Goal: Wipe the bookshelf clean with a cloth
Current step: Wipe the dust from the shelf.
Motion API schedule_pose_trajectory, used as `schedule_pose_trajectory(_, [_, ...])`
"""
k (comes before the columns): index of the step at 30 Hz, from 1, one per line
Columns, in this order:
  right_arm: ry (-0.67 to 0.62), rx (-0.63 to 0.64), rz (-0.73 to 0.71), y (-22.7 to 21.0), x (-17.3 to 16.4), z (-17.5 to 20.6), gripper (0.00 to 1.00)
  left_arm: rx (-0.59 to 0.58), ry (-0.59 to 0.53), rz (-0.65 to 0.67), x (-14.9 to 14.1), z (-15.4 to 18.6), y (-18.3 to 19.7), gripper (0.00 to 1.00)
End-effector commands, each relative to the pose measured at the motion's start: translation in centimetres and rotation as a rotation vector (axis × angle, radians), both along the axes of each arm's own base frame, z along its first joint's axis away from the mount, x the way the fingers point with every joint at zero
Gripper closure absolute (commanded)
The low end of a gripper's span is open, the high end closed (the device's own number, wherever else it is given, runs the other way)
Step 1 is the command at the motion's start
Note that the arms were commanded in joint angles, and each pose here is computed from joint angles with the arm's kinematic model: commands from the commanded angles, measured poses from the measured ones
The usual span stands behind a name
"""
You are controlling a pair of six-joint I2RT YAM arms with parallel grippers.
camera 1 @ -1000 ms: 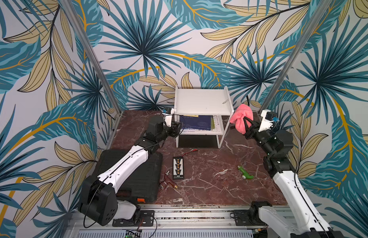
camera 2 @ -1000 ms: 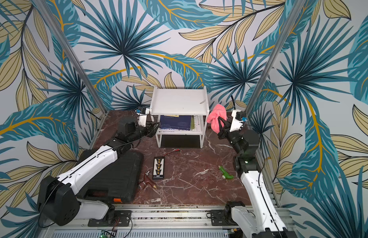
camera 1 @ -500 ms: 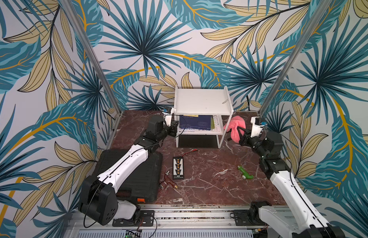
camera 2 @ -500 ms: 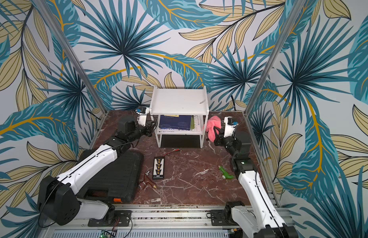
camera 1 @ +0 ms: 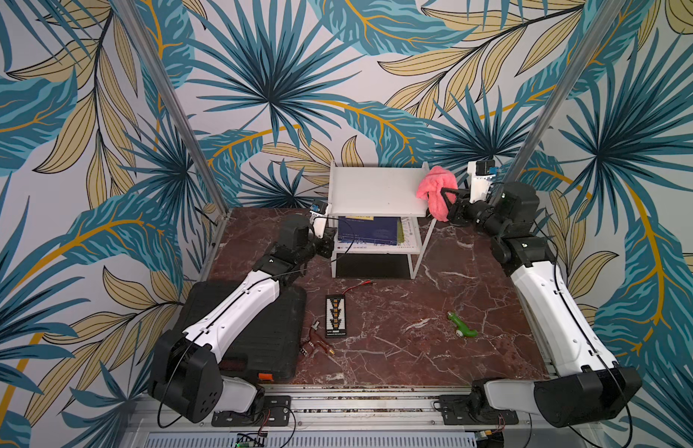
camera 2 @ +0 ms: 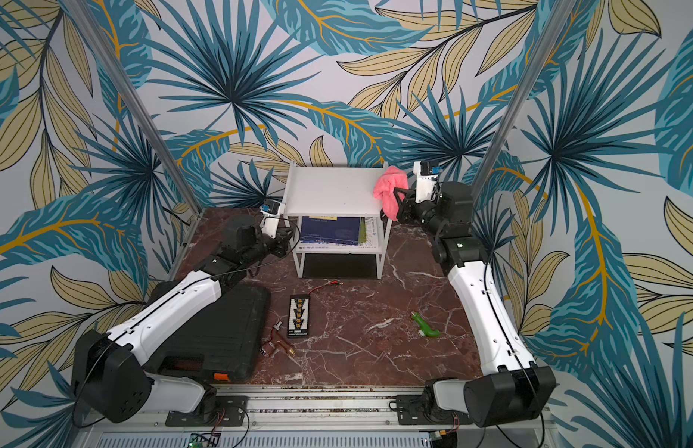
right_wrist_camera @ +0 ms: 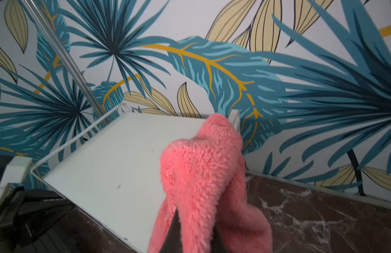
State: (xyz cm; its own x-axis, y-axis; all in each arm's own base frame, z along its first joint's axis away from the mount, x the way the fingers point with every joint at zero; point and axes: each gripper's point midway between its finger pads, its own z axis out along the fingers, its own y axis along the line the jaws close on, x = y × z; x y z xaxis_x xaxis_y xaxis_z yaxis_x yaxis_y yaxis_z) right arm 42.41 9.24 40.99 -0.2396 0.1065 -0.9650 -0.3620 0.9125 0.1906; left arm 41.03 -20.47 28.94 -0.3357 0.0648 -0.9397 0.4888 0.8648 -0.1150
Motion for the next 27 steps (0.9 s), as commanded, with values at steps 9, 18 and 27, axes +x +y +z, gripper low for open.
schedule_pose_trajectory(9, [0.209, -0.151, -0.06, 0.7, 6.3, -1.7, 1.0, -0.009, 0.002, 0.031, 1.1, 0.2, 0.1, 1.0])
schedule_pose_trajectory(18, [0.124, -0.16, -0.01, 0.9, 0.7, -0.3, 1.0, -0.008, 0.006, 0.021, 1.2, 0.3, -0.1, 1.0])
schedule_pose_trajectory(27, [0.184, -0.202, -0.149, 0.3, 12.5, -0.2, 1.0, -0.021, -0.014, -0.032, 1.5, 0.5, -1.1, 1.0])
